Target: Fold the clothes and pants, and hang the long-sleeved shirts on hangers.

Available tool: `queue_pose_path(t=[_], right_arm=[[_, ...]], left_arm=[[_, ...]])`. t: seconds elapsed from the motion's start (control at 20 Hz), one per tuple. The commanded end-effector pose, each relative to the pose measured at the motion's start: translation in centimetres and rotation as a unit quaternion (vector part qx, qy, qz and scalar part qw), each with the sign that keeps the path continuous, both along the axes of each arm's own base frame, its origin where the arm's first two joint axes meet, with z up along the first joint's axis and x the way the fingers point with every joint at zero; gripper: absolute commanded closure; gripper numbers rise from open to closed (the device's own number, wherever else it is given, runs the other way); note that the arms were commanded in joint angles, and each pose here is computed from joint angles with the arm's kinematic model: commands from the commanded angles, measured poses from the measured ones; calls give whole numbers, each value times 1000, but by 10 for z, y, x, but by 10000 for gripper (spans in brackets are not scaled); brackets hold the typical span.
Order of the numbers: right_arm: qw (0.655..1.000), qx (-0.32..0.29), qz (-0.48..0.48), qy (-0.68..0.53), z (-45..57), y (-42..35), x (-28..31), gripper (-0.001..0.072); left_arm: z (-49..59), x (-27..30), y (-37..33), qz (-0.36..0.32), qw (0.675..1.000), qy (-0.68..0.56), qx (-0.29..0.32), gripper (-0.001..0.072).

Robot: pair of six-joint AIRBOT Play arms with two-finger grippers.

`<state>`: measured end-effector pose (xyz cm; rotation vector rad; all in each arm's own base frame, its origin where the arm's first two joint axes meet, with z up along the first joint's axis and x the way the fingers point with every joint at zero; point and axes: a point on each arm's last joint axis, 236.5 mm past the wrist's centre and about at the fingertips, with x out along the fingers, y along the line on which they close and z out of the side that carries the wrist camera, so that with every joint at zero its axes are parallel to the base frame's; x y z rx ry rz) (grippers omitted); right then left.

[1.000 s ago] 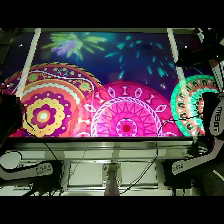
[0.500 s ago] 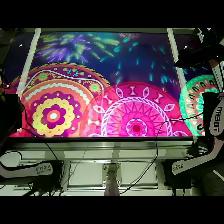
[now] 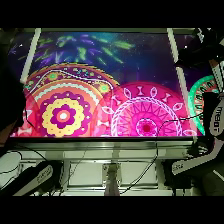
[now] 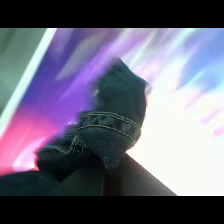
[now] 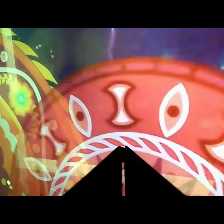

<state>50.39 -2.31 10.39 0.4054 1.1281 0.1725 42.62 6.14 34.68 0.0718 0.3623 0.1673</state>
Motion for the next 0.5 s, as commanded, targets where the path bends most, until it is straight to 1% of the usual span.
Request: queue_pose_path(t=[0.0, 0.1, 0.15, 0.2, 0.3, 0.45], right_arm=[[998, 7, -43, -36, 17, -7, 18, 683], [995, 4, -76, -69, 37, -16, 31, 683], [992, -1, -93, -88, 50, -22, 37, 683], [989, -6, -109, -104, 62, -30, 41, 683], [981, -7, -134, -140, 85, -41, 45, 683], [971, -35, -167, -167, 111, -73, 34, 683]], left_arm=[[193, -65, -128, -181, 939, -287, -63, 700], [249, -102, -180, -256, 891, -363, -92, 700], [262, -112, -202, -286, 875, -377, -104, 700], [263, -115, -225, -313, 866, -378, -98, 700], [237, -97, -269, -351, 867, -341, -94, 699], [159, -50, -331, -390, 888, -228, -83, 700]])
